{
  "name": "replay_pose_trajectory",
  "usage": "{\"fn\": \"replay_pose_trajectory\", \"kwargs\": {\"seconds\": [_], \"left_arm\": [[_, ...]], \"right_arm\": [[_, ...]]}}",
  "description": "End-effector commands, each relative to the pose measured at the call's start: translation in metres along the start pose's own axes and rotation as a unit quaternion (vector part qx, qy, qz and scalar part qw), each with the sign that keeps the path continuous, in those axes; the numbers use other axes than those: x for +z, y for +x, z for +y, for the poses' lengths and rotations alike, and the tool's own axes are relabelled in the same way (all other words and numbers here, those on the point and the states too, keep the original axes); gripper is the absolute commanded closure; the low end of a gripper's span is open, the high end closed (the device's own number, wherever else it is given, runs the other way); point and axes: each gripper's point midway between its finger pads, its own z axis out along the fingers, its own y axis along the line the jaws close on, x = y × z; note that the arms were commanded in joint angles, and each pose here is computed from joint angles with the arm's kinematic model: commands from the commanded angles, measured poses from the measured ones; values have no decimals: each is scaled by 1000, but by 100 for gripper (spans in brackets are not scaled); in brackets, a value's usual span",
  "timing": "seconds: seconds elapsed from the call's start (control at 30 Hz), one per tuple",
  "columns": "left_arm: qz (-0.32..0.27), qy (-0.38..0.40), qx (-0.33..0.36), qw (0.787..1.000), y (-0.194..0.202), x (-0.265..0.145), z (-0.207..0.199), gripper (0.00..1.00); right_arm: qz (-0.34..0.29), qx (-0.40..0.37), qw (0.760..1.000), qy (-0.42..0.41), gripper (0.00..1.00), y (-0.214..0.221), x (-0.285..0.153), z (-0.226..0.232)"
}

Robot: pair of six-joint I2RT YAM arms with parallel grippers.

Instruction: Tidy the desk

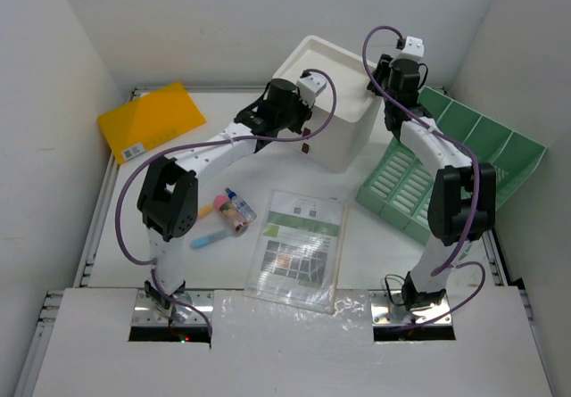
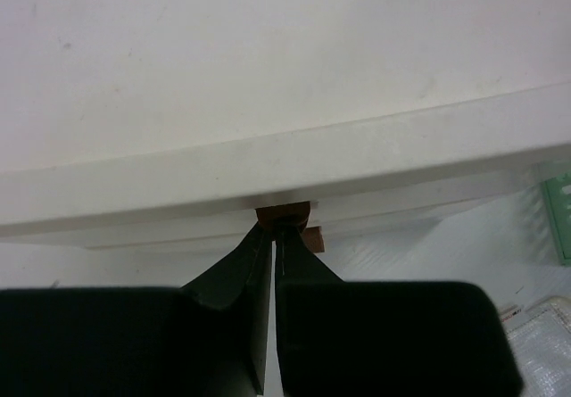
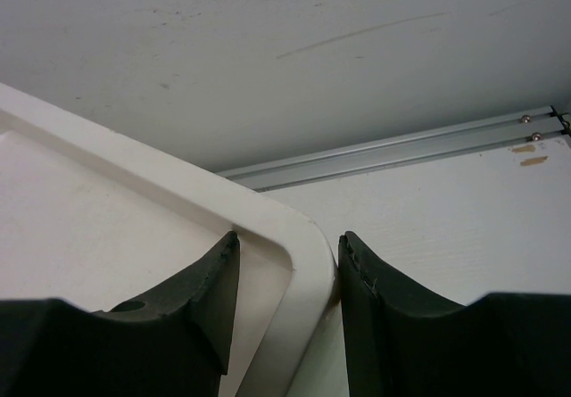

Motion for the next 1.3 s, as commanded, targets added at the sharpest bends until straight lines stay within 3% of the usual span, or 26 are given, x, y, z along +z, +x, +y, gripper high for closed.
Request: {"fn": "replay_pose_trajectory", "kwargs": {"seconds": [0.0, 0.33, 0.67, 1.1, 1.27], "left_arm": [[-104, -5, 2, 995, -66, 6, 9, 100], [-82, 10, -7, 997, -52, -10, 1, 100], [-47, -17, 28, 998, -28, -56, 9, 100], [45, 13, 52, 998, 31, -121, -6, 100], [29, 25, 70, 997, 27, -142, -10, 100]], "right_arm": [[89, -31, 992, -89, 100, 65, -8, 38], [95, -14, 994, -61, 100, 72, -5, 29], [71, 10, 996, 54, 100, 62, -8, -6], [69, -7, 995, 67, 100, 55, -10, -5], [74, -17, 996, 54, 100, 54, -6, 0]]}}
